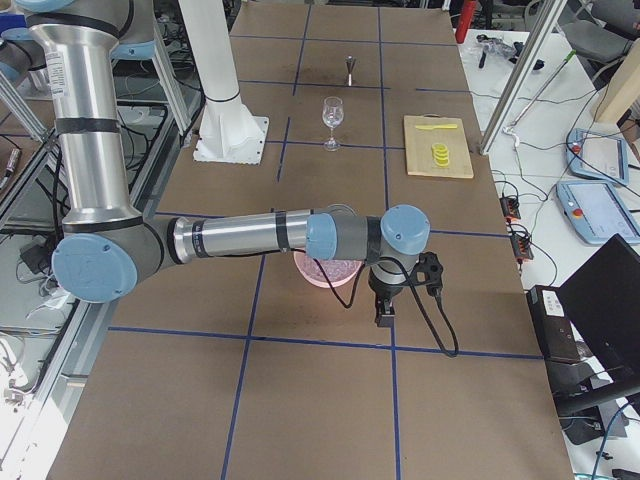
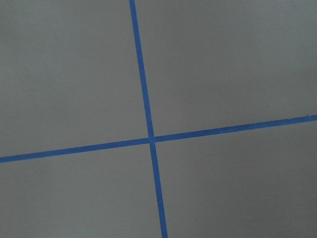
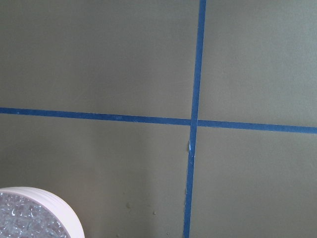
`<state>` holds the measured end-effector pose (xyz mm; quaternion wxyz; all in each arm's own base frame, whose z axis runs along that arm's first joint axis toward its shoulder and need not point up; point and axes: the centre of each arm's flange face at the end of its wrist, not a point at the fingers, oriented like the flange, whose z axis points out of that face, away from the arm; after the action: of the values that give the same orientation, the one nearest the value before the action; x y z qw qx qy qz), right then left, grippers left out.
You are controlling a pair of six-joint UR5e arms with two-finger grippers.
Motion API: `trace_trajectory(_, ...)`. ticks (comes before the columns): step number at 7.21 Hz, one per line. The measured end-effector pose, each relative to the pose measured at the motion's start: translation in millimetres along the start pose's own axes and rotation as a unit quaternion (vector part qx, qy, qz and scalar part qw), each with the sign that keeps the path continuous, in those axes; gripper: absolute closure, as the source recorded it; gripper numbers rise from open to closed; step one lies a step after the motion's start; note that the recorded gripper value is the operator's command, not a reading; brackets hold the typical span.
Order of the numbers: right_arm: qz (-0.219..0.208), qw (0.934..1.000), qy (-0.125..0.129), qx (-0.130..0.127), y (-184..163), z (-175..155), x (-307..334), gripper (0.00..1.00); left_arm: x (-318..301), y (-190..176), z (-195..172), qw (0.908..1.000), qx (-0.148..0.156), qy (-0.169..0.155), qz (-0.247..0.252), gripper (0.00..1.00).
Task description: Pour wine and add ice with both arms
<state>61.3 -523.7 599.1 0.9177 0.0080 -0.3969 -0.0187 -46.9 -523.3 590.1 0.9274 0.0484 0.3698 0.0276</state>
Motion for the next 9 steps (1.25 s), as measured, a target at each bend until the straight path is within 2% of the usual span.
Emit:
trace_trajectory(3,0.016,0.9998,-0.008,0.001,12.1,0.4,15.7,0.0,-15.5,3.4,5.7,0.9998,-0.006,0.006,-0.016,0.0)
trace_trajectory(6,0.012,0.9999,-0.007,0.005,35.8,19.2,35.2,0.0,-18.5,4.0,5.4,0.9998,-0.005,0.006,-0.019,0.0)
trace_trajectory(9,0.017,0.9998,-0.007,0.009,37.2,22.9,39.1,0.0,-18.8,4.1,5.5,0.9998,-0.005,0.006,-0.019,0.0)
